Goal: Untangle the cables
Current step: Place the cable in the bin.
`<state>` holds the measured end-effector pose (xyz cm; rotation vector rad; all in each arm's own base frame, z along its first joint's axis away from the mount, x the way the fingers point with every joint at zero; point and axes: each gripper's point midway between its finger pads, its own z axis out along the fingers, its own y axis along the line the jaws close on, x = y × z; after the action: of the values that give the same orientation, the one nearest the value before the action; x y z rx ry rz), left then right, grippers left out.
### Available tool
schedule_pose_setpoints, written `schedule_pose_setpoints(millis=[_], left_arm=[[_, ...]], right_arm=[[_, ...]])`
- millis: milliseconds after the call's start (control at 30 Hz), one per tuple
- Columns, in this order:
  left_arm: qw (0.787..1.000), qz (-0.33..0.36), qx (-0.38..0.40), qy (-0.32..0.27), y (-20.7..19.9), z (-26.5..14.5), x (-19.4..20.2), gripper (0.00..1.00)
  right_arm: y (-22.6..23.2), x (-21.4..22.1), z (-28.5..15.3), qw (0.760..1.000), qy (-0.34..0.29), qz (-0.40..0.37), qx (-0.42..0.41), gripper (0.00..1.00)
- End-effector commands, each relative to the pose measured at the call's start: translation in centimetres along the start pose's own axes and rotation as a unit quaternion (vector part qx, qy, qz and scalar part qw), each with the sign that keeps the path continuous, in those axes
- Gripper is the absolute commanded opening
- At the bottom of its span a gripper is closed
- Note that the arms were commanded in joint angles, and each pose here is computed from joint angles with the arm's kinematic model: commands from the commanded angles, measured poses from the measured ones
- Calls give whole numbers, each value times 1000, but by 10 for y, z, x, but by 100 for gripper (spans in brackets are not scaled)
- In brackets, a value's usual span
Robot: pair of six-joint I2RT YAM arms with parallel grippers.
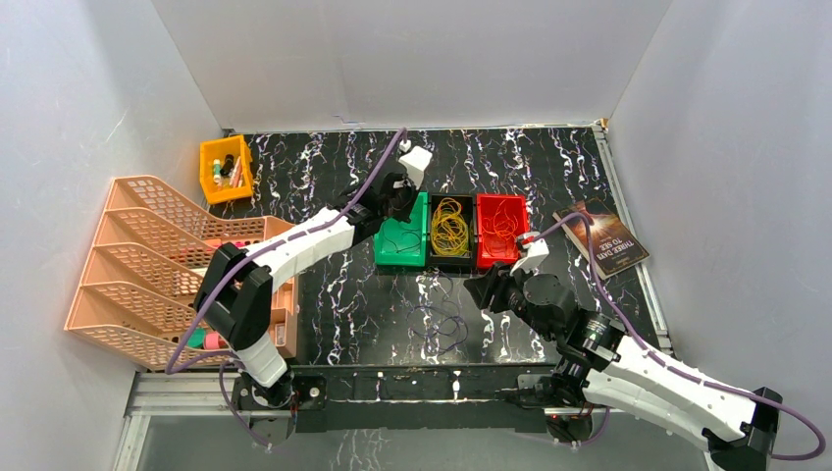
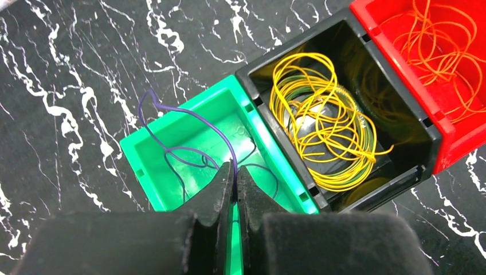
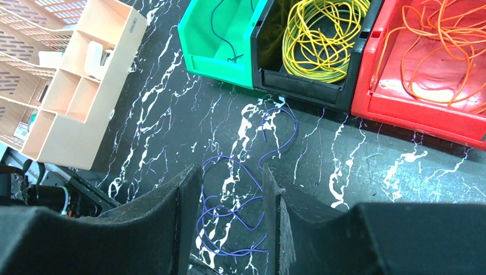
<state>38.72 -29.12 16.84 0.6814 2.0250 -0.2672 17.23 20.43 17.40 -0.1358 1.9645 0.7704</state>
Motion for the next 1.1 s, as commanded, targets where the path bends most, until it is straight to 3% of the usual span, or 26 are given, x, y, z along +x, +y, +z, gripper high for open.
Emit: schedule_pose_setpoints(millis=[0, 633, 933, 1067], left_arm=[[1000, -23, -3, -16, 5, -10, -4, 0], [996, -24, 2, 90, 0, 36, 73, 0], [993, -28, -7, 115, 7, 47, 86, 0], [993, -28, -7, 113, 8, 48, 83, 9]], right_arm=[[1, -6, 0, 1000, -13, 5, 1, 51], [2, -6, 0, 1000, -13, 5, -2, 52], [3, -6, 1, 1000, -12, 3, -1, 52], [2, -6, 1, 1000, -12, 2, -1, 52]])
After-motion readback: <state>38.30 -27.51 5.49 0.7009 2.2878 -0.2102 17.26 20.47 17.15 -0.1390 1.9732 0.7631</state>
